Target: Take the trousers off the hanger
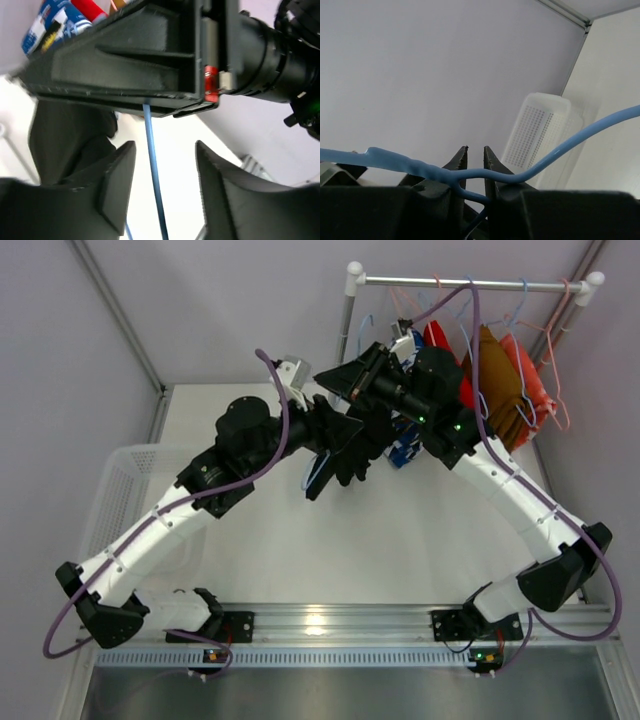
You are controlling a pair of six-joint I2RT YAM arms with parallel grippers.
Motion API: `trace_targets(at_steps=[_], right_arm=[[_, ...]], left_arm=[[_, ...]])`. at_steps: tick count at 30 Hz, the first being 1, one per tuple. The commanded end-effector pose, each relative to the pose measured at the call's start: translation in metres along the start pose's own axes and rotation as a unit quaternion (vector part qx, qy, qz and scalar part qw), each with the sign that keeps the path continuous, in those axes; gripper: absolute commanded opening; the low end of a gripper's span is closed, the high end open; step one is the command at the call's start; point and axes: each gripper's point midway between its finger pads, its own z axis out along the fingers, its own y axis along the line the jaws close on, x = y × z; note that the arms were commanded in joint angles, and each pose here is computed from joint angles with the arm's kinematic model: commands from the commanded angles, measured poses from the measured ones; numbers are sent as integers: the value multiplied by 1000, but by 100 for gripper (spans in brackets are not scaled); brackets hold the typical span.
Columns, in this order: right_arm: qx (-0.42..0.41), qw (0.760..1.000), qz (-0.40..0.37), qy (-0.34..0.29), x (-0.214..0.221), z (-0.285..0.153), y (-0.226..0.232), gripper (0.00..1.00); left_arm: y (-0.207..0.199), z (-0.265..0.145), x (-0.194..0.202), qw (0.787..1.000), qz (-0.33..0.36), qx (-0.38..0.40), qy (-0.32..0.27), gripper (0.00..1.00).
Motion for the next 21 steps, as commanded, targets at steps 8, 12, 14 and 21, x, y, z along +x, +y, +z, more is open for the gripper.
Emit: trace_targets(at_steps=[8,12,14,21], right_arm=[[-162,971,-177,-11,-15,-80,77,0],[-142,975,-169,-10,-15,-90,67,0],[-141,975,-168,-32,-23,-93,72,0],[-162,974,-141,-66,-45,-93,105,0]], left_arm=[[57,-80,-87,983,111,-85,-122,98],[96,-109,-58,981,131,-122,-77,99],[107,-111,-12,981,159,-106,-27,99],[110,-111,68,980,196,-28,-4,99]])
